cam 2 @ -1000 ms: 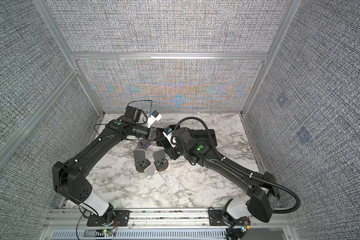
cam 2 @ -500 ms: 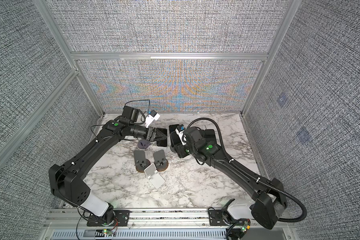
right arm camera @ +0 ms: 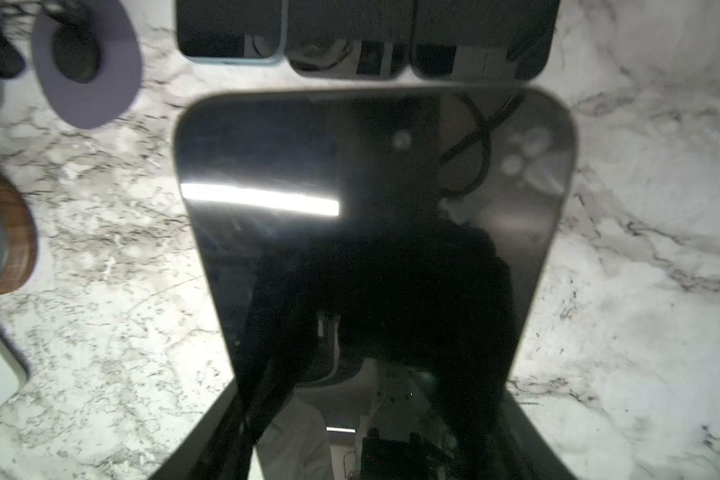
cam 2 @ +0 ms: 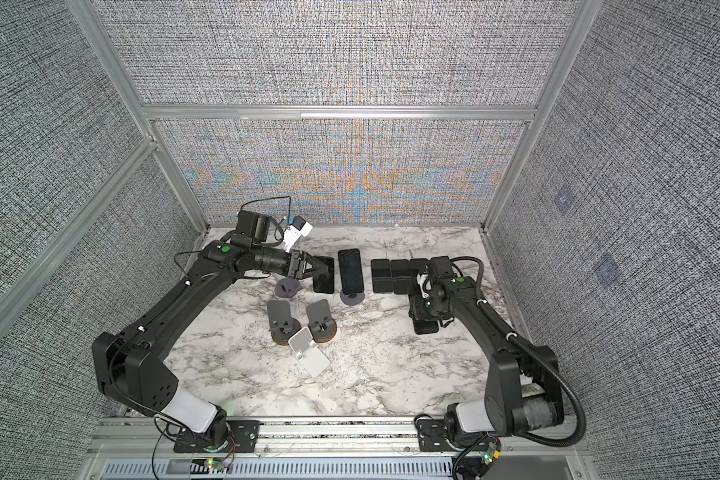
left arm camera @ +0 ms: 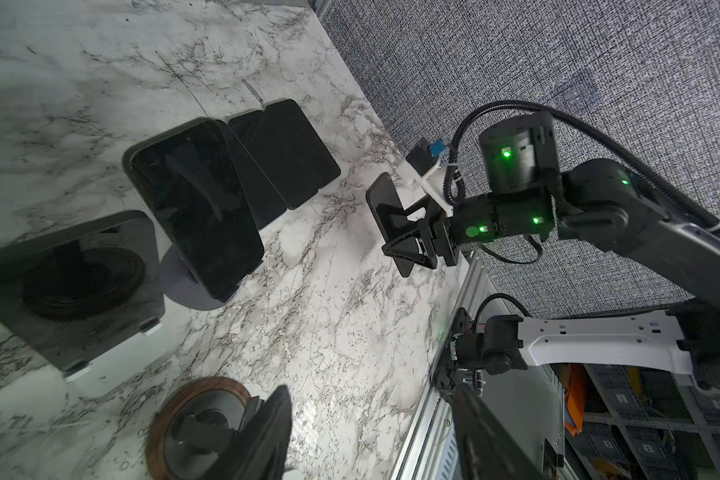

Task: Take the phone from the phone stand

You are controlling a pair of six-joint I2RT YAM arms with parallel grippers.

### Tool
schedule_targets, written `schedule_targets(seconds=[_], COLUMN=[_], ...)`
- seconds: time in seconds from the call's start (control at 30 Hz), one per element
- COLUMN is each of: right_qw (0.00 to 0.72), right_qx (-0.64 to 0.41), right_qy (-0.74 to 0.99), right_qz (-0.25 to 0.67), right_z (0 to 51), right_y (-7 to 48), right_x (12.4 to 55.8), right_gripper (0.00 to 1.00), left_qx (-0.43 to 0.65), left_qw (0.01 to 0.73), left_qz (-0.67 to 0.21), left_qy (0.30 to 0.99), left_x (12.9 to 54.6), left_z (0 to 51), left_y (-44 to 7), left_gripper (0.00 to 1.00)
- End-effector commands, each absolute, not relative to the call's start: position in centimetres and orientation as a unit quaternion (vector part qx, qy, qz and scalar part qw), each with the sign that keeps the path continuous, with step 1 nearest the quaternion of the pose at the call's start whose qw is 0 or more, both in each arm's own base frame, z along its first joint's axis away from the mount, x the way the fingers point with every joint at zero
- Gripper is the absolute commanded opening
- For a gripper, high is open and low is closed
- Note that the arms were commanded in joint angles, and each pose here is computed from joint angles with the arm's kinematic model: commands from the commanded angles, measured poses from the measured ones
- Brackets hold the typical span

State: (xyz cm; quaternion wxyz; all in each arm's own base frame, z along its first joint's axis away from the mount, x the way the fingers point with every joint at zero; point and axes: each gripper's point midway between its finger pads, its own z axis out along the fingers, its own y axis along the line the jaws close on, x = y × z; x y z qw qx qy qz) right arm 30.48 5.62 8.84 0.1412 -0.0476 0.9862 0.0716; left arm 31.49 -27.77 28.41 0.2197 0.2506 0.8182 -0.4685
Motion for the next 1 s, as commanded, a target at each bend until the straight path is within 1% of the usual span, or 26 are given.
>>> schedule_targets(seconds=[0.0, 0.17, 0.3, 0.47, 0.6, 0.67, 0.73, 0.87, 0.97], right_qw=[0.113, 0.063, 0.041, 0.03, 0.031, 0.025, 0.021, 0.025, 0.021], right_qx=[-0.049, -0.053, -0.05, -0.042, -0.042, -0.04, -0.037, -0.039, -0.034], right_qy=[0.987, 0.992, 0.993, 0.995, 0.995, 0.995, 0.996, 0.996, 0.996], right_qz=[0.101, 0.091, 0.097, 0.085, 0.084, 0.082, 0.076, 0.076, 0.079], right_z=[7.7, 5.0, 3.5, 2.6, 2.4, 2.1, 1.7, 1.5, 1.4], right_y=[5.1, 4.1, 3.6, 2.6, 2.5, 2.4, 2.2, 2.2, 2.2], right_x=[30.7, 31.2, 31.8, 32.3, 33.0, 33.1, 33.2, 33.6, 33.7], right_gripper=[0.31, 0.32, 0.34, 0.35, 0.37, 0.4, 0.44, 0.58, 0.62], left_qx=[0.255, 0.258, 0.26, 0.259, 0.257, 0.258, 0.258, 0.26, 0.26], left_qw=[0.225, 0.227, 0.234, 0.238, 0.236, 0.233, 0.233, 0.241, 0.24], left_qz=[-0.47, -0.466, -0.457, -0.456, -0.456, -0.458, -0.459, -0.458, -0.457], left_qy=[0.814, 0.815, 0.818, 0.817, 0.819, 0.818, 0.818, 0.815, 0.816], left_x=[31.7, 31.6, 31.8, 31.8, 31.9, 31.9, 31.9, 31.8, 31.8], left_z=[28.5, 28.3, 28.4, 28.5, 28.4, 28.3, 28.3, 28.8, 28.8], left_y=[-27.7, -27.5, -27.1, -26.9, -26.9, -26.9, -27.0, -26.8, -26.8], left_gripper=[0.63, 0.63, 0.65, 0.66, 0.66, 0.67, 0.67, 0.68, 0.68])
